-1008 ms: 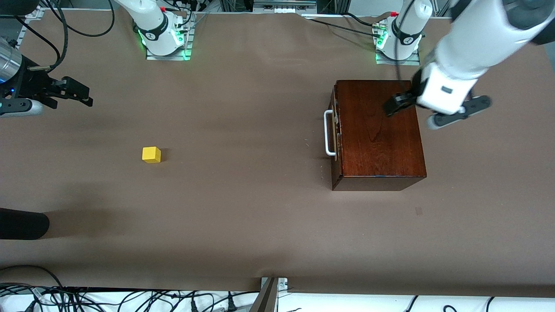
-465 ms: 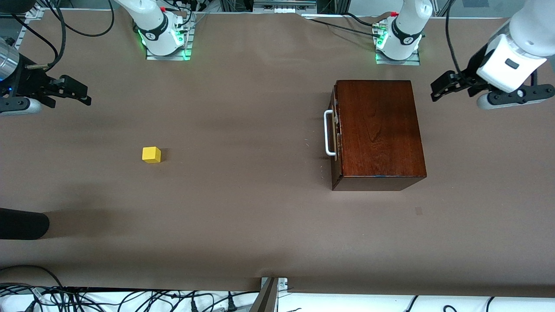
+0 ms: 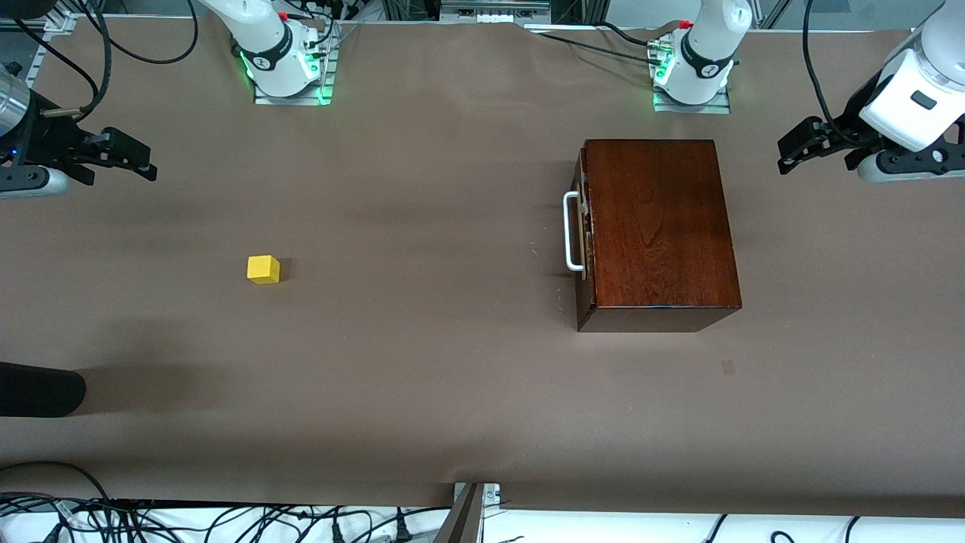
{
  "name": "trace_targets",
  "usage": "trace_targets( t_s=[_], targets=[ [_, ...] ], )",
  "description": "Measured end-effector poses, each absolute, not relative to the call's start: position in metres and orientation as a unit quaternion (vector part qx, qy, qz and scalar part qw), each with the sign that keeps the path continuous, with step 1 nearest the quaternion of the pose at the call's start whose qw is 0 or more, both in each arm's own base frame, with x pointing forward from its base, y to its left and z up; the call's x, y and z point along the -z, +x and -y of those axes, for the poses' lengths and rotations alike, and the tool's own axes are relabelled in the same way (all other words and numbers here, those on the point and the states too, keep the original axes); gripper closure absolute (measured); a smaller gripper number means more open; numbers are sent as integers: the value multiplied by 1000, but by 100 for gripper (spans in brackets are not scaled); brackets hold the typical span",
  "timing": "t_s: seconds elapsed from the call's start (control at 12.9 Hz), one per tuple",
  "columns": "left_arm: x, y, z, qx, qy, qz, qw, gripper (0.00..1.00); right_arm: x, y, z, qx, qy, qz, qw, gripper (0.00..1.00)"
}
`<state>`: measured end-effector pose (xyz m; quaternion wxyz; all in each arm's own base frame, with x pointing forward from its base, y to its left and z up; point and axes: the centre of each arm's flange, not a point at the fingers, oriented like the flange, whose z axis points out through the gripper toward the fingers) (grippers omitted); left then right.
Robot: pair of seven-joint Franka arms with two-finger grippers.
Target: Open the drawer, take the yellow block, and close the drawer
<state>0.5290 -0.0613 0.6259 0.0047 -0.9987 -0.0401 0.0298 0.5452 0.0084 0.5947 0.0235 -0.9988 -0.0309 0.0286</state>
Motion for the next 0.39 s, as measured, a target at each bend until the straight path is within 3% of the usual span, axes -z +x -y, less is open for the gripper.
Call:
trace_targets(
  t_s=[0.39],
  targets=[
    [-626, 529, 63, -29, -999, 38, 5, 0, -606, 546, -10, -18, -999, 33, 23, 0]
  ],
)
